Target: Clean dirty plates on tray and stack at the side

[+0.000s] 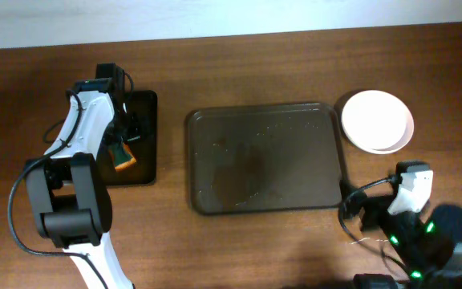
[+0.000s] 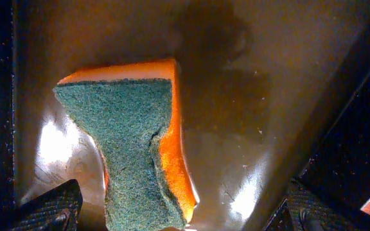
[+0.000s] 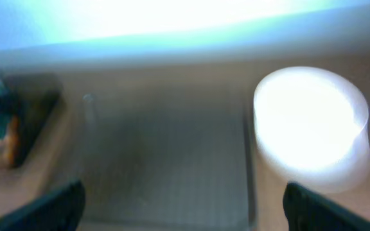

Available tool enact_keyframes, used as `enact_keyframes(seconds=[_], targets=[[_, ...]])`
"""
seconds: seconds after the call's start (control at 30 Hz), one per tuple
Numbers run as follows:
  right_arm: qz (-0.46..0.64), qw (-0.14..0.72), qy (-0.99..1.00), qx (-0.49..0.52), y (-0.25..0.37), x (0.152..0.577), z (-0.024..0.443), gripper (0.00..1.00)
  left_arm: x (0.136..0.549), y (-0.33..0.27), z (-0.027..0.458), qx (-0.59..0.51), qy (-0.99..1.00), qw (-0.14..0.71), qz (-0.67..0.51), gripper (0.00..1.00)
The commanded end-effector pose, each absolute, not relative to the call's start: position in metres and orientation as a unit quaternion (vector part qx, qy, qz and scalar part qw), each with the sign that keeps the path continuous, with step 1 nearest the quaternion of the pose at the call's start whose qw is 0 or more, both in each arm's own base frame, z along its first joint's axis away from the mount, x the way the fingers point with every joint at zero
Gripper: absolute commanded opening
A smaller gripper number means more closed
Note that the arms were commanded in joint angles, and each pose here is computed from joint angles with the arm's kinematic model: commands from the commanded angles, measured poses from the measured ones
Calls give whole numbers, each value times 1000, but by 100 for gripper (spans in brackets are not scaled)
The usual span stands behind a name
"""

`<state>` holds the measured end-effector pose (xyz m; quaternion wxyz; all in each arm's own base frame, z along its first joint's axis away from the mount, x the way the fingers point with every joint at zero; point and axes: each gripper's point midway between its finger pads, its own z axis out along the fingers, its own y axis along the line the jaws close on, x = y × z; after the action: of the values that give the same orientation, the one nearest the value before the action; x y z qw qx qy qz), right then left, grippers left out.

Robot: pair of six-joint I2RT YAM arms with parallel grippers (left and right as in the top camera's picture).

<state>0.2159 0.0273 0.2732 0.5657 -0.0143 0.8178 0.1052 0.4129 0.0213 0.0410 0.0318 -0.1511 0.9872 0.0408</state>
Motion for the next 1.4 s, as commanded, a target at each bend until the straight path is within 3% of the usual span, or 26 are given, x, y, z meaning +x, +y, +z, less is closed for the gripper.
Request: enact_keyframes(seconds=[0.0, 0.07, 0.27, 0.47, 1.37], targets=[[136, 632, 759, -79, 55, 217, 238, 98, 410, 23, 35, -149, 988, 23, 46, 100], [123, 690, 709, -80, 51, 227, 215, 98, 410, 23, 35, -149, 987, 23, 46, 100], [66, 719, 691, -26, 21, 244, 191, 98, 410, 23, 35, -149, 987, 23, 46, 100], [13, 677, 735, 29, -6, 246, 155, 98, 410, 23, 35, -149, 987, 23, 46, 100], [0, 678, 734, 41, -13, 246, 155, 98, 410, 30, 50, -151, 986, 38, 62, 100]])
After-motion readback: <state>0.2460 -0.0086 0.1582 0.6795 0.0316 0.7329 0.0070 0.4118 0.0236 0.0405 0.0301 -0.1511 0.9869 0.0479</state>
